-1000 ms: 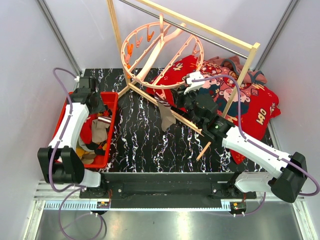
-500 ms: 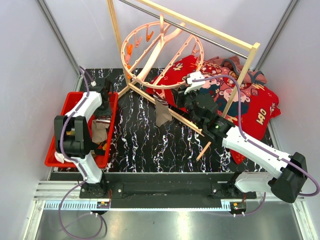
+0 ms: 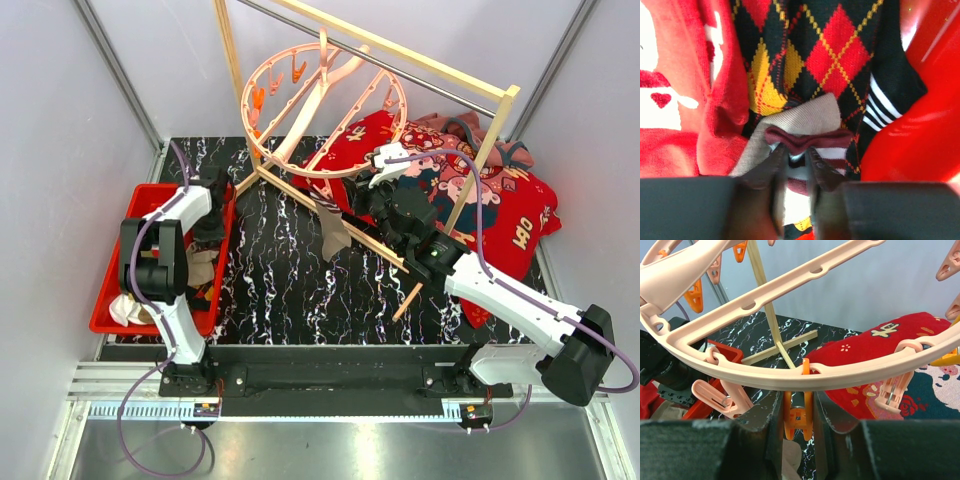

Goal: Clip the socks to the hanger
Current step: Pick up the sock from the bin.

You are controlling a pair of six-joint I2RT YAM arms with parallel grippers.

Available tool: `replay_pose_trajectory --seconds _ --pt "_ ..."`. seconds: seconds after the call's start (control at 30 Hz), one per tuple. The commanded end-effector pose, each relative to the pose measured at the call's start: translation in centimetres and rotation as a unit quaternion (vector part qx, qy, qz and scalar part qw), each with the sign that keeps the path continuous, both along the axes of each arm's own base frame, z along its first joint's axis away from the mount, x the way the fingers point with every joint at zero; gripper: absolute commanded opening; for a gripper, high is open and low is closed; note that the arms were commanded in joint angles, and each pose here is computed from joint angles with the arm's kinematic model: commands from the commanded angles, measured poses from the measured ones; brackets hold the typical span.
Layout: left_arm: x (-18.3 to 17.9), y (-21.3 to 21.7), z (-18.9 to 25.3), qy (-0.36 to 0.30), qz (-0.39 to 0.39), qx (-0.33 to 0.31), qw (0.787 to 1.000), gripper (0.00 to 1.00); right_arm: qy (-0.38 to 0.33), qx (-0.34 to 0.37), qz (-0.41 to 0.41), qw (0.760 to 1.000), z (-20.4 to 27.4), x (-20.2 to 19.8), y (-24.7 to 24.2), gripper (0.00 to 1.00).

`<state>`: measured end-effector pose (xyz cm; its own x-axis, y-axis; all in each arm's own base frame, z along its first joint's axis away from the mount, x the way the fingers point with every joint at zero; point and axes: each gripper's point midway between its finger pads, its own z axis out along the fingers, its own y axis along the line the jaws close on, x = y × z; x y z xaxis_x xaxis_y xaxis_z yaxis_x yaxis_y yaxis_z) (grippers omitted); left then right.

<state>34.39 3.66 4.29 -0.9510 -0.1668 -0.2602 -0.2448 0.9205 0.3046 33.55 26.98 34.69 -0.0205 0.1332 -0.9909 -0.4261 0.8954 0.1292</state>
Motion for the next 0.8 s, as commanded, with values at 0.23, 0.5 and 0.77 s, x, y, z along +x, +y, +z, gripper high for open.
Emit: replay_pose_trajectory --seconds 0.23,0.5,0.77 --pt "0.3 0.6 6.5 -0.101 0.011 0.011 0.995 0.0 -0.022 0.03 -0.007 0.999 2.1 -0.1 -0.8 0.1" --pt "-0.4 1.4 13.9 -0.215 0.019 0.027 0.976 0.06 -0.025 0.032 -0.009 0.999 2.4 -0.2 -1.0 0.11" --pt "0.0 2.2 12.3 -0.221 0.029 0.039 0.974 0.15 -0.022 0.031 -0.008 0.999 2.3 -0.1 -1.0 0.1"
